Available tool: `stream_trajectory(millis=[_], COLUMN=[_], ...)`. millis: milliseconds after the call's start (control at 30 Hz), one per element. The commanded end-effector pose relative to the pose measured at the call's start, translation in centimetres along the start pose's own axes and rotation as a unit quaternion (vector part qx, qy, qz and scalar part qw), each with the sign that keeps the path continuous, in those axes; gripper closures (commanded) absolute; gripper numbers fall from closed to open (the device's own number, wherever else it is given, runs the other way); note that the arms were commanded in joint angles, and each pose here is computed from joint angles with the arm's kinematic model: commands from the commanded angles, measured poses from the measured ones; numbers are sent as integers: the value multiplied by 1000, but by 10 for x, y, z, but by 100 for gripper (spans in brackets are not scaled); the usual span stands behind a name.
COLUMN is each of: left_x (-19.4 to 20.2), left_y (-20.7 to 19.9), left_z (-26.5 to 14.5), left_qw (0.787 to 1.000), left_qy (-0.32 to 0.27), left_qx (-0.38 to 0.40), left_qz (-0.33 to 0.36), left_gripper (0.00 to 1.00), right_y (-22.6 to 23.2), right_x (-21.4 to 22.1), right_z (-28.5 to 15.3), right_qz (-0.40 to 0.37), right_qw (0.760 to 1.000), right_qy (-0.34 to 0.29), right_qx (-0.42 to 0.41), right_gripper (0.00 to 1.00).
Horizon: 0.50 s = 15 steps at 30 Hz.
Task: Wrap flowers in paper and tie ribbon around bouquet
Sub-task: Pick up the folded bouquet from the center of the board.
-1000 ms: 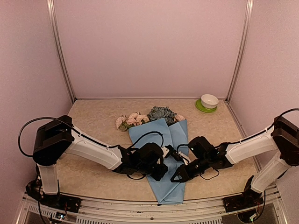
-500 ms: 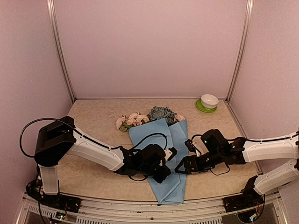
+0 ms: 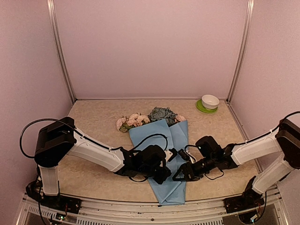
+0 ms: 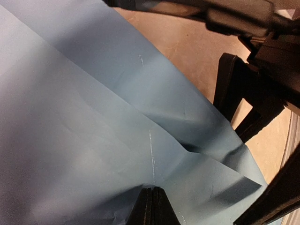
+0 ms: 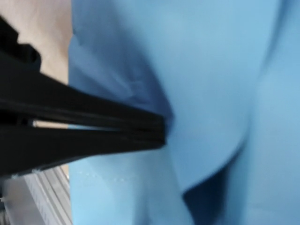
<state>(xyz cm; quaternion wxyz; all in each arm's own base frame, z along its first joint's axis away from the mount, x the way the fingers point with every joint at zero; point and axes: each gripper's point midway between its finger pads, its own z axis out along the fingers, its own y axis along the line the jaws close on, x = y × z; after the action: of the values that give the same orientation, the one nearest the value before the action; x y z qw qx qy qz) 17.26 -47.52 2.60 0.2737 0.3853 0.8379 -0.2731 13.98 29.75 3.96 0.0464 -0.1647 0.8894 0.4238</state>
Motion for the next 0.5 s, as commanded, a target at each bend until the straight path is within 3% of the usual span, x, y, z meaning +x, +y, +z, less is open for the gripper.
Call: stream_trajectory(millis=[0, 300, 400, 467], left_x=[21, 14, 7, 2], left_y=[2, 13, 20, 23], left_z=[5, -7, -17, -24], left_qw=[1000, 1000, 999, 999], left_qy=[28, 9, -5, -14], left_qx=[3, -6, -16, -26], left_qz=[-1, -26, -34, -35], left_gripper=[95, 95, 93, 85], right_y=[5, -4, -5, -5], right_x=[3, 4, 5, 5], right_z=[6, 11, 11, 10], right_qz=[4, 12, 13, 10], right_qw=[999, 1000, 1000, 1000], right_qy=[10, 11, 10, 8], right_qx=[-31, -22, -21, -19], right_gripper=[47, 100, 100, 100])
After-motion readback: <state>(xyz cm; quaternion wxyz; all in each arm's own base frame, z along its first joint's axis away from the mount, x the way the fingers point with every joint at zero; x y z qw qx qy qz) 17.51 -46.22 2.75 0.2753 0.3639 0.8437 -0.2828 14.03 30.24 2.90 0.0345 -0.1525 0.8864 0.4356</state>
